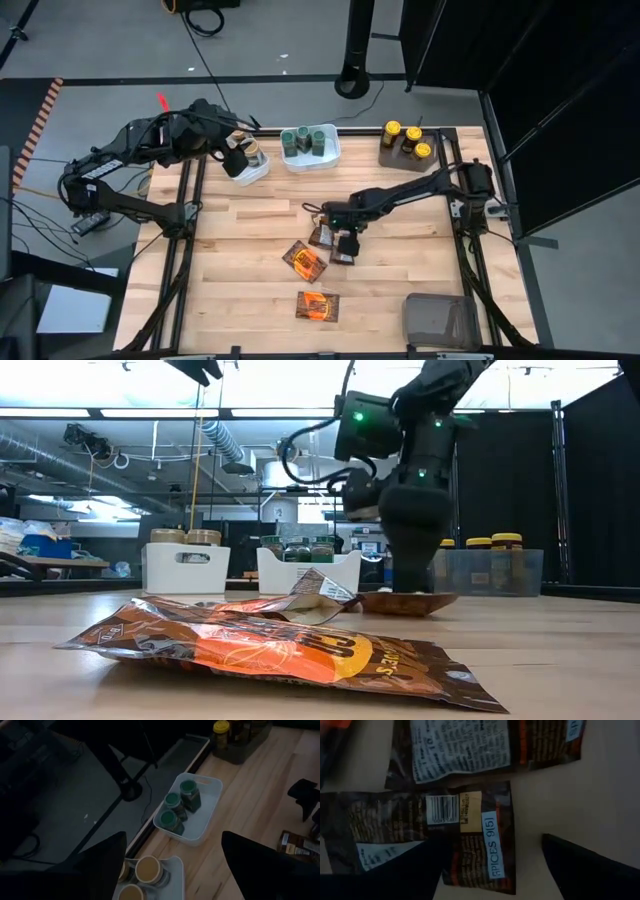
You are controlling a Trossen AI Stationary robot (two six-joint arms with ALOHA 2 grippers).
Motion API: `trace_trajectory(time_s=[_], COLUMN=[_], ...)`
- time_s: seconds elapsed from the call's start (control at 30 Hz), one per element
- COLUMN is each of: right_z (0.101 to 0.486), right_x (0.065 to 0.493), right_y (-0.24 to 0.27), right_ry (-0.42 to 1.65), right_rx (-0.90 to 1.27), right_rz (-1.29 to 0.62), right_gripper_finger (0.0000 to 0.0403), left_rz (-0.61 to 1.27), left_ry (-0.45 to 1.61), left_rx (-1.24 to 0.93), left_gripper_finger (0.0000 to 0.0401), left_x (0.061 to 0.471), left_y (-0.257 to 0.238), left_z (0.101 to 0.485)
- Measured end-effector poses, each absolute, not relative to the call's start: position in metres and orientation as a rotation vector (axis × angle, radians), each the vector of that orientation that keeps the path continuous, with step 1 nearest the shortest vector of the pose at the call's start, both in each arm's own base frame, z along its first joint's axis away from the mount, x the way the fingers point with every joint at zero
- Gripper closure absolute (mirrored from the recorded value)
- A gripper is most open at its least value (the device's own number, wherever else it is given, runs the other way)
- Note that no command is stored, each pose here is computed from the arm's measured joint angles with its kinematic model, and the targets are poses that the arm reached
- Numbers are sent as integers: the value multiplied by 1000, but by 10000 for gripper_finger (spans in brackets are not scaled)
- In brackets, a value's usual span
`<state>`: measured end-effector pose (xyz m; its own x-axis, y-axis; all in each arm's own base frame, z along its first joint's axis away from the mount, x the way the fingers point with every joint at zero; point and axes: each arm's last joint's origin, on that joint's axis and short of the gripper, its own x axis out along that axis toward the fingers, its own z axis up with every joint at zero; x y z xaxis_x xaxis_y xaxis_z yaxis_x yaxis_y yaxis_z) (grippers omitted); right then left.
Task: Sort spices by type
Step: Put the right orange seasoning bag into the bottom black bin
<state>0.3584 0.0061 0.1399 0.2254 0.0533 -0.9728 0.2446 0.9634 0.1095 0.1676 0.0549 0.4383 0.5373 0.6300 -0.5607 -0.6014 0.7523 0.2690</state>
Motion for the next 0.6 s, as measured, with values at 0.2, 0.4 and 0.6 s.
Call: trace_trajectory(time_s=[0.2,0.4,0.6], right_z=[134,153,222], right_x=[360,355,342], right_y=[14,14,14], right_ry=[1347,1323,1249], right_rx=[239,249,278], right_rz=[-151,-163,-220], right_gripper_finger=[198,375,375], left_rz=[733,733,728], left_ry=[687,684,688], left_rx=[46,45,44], left_gripper_finger=[69,69,69], left_x=[167,168,171], left_y=[55,55,56], left_z=[438,438,434])
